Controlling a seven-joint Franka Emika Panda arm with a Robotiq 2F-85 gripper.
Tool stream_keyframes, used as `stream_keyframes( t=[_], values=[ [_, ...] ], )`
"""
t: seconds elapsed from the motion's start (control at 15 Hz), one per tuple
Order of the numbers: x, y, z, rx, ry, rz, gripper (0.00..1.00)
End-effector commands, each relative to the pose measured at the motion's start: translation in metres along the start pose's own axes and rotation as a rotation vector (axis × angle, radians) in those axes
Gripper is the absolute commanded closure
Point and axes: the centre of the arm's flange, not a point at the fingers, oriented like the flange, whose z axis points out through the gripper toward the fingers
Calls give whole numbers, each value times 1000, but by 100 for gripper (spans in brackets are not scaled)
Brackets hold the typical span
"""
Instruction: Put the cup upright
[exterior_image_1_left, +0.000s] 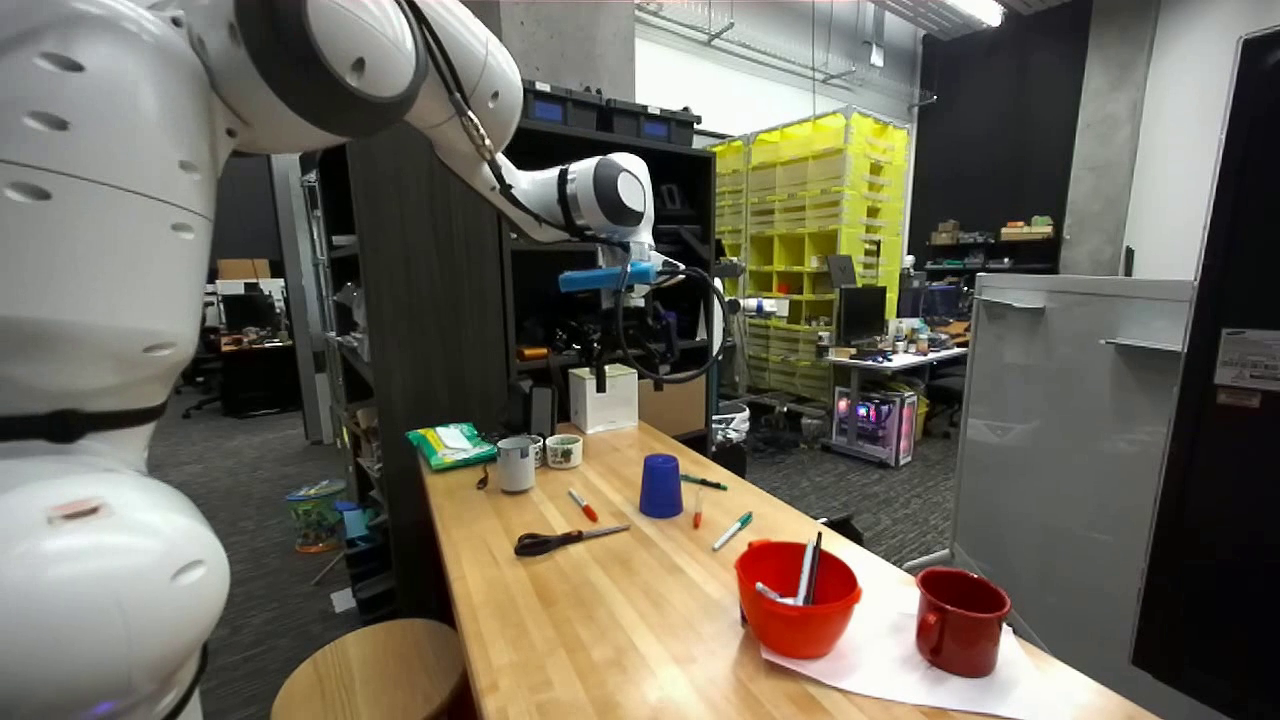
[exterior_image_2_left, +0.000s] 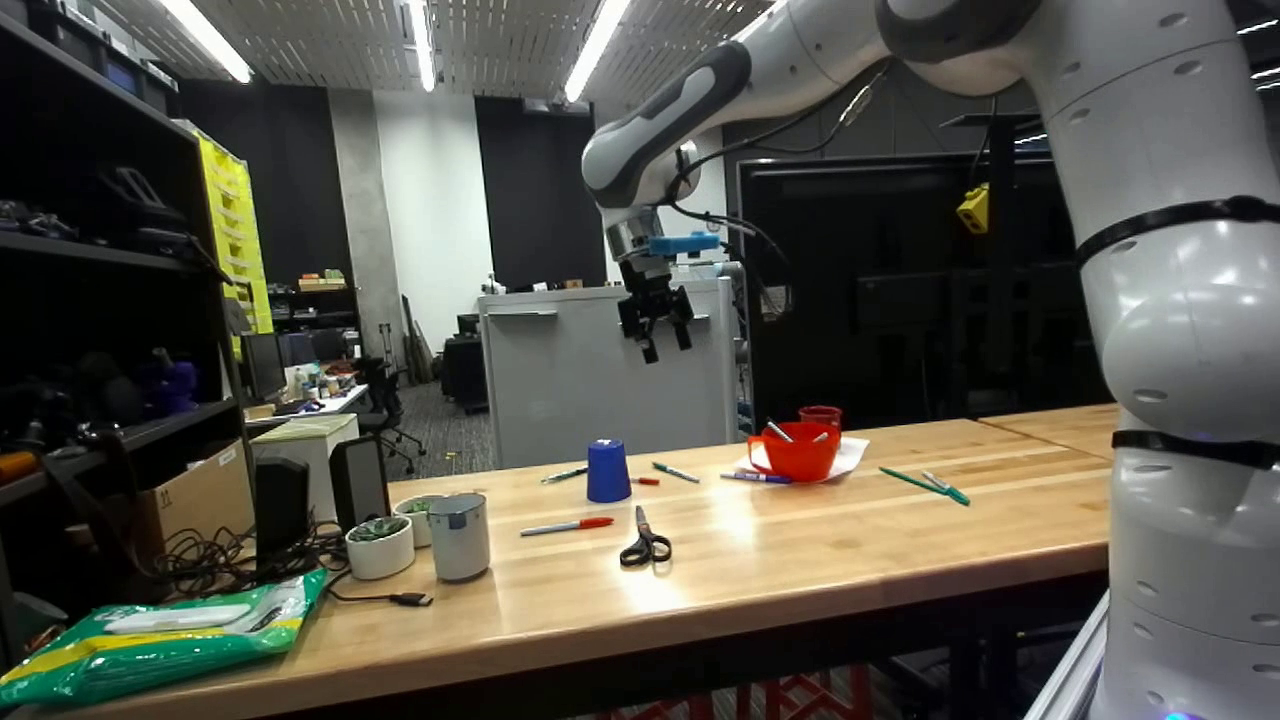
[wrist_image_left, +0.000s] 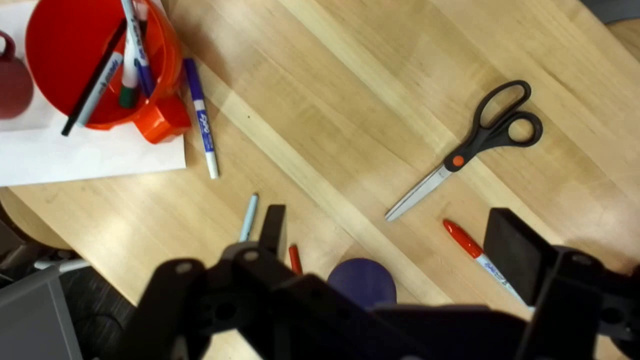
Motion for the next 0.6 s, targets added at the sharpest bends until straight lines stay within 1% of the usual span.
stream_keyframes(
  t=[0.0,0.2,0.27,0.33,0.4,0.47,0.53],
  values=[
    [51,-6,-9,-27,35,-67,0],
    [78,-12,-3,-28,71,-90,0],
    [86,-12,2,-34,94,-87,0],
    [93,-12,4,-35,98,-74,0],
    [95,-12,2,-32,47,-55,0],
    [90,-11,-3,-34,45,-70,0],
    [77,-12,14,-4,64,-67,0]
  ],
)
